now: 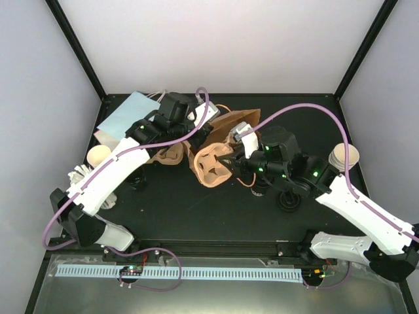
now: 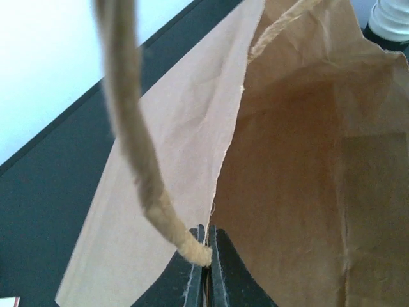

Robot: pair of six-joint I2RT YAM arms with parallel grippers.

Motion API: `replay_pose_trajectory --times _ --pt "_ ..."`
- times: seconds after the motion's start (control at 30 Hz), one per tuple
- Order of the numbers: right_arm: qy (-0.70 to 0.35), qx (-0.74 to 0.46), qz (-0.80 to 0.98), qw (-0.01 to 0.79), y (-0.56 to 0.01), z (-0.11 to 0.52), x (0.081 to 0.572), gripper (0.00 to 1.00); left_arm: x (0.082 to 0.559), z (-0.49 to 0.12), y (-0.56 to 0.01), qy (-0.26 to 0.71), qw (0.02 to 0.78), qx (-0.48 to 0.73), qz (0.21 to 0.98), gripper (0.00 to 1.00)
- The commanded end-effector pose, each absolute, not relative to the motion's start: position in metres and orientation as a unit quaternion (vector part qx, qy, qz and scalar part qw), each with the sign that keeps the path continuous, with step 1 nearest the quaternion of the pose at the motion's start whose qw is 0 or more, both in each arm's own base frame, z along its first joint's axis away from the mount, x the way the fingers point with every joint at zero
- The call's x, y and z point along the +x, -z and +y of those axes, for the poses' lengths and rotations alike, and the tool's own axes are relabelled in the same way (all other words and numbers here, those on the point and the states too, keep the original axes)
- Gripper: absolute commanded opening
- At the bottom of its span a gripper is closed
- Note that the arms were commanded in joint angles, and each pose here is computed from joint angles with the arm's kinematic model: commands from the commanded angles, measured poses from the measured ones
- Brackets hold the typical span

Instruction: Pack the takeout coffee

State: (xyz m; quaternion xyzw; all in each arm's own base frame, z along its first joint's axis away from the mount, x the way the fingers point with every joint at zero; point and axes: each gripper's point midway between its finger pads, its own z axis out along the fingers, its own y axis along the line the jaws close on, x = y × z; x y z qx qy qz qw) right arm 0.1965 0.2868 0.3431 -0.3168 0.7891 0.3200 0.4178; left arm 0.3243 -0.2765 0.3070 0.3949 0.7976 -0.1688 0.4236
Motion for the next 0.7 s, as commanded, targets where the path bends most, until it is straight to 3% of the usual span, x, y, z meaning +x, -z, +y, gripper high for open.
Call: replay_pose_trajectory --times 0.0,0.23,0.67 --pt "-0.373 -0.32 0.769 0.409 -0.346 0.295 0.2 0.37 0.313 -0.285 -0.336 0.211 0.457 0.398 0.767 0.02" --pt "-0.35 -0.309 0.801 0.375 -0.305 0.282 0.221 0.36 0.309 -0.288 -0.335 0.221 0.456 0.403 0.762 0.02" --pt "-0.207 -0.303 0.857 0.361 -0.257 0.255 0.251 0.36 0.299 -0.288 -0.346 0.231 0.443 0.412 0.762 0.02"
